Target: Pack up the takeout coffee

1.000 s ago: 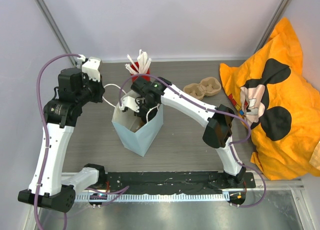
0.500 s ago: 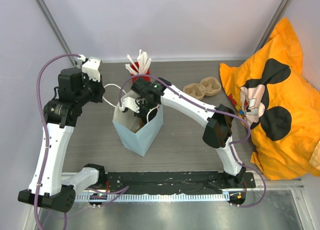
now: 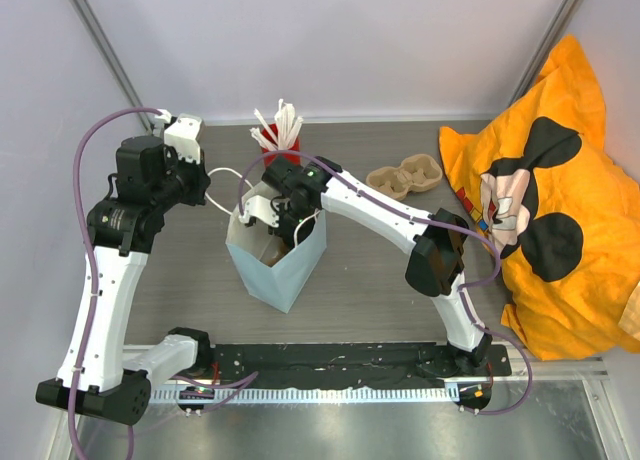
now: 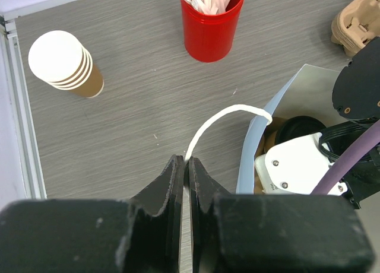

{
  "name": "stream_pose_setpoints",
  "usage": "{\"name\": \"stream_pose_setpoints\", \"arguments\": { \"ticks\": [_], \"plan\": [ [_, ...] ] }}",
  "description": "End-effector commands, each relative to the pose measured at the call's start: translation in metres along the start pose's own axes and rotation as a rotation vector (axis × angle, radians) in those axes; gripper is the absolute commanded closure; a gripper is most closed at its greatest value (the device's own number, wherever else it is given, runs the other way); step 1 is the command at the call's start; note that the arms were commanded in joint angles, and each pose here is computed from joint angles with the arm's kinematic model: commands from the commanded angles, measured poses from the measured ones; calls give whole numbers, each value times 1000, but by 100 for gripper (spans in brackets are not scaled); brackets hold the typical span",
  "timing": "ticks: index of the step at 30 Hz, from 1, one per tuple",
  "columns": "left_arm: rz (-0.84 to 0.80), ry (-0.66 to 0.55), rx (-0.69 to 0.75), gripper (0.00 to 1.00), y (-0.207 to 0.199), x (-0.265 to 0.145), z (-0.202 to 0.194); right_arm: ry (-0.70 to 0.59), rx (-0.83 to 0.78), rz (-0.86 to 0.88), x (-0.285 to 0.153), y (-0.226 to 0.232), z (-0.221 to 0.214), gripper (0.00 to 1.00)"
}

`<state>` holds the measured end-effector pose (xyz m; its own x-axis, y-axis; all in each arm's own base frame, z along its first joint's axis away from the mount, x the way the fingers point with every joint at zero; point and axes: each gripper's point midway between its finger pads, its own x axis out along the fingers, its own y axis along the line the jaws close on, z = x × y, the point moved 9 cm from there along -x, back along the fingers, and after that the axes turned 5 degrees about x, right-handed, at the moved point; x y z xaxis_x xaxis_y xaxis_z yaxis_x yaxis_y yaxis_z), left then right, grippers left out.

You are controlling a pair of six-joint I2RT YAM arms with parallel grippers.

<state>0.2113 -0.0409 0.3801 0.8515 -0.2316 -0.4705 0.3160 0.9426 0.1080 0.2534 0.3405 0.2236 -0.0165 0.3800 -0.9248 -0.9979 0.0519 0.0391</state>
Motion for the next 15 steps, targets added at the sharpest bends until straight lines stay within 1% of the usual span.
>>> {"name": "stream_pose_setpoints", "arguments": {
  "ticks": [1, 15],
  "plan": [
    [8, -60, -4, 91, 1, -9, 9, -1, -1, -5, -1, -1, -2, 99],
    [5, -59, -1, 92, 1, -9, 8, 6, 1, -4, 4, -3, -1, 99]
  ]
}}
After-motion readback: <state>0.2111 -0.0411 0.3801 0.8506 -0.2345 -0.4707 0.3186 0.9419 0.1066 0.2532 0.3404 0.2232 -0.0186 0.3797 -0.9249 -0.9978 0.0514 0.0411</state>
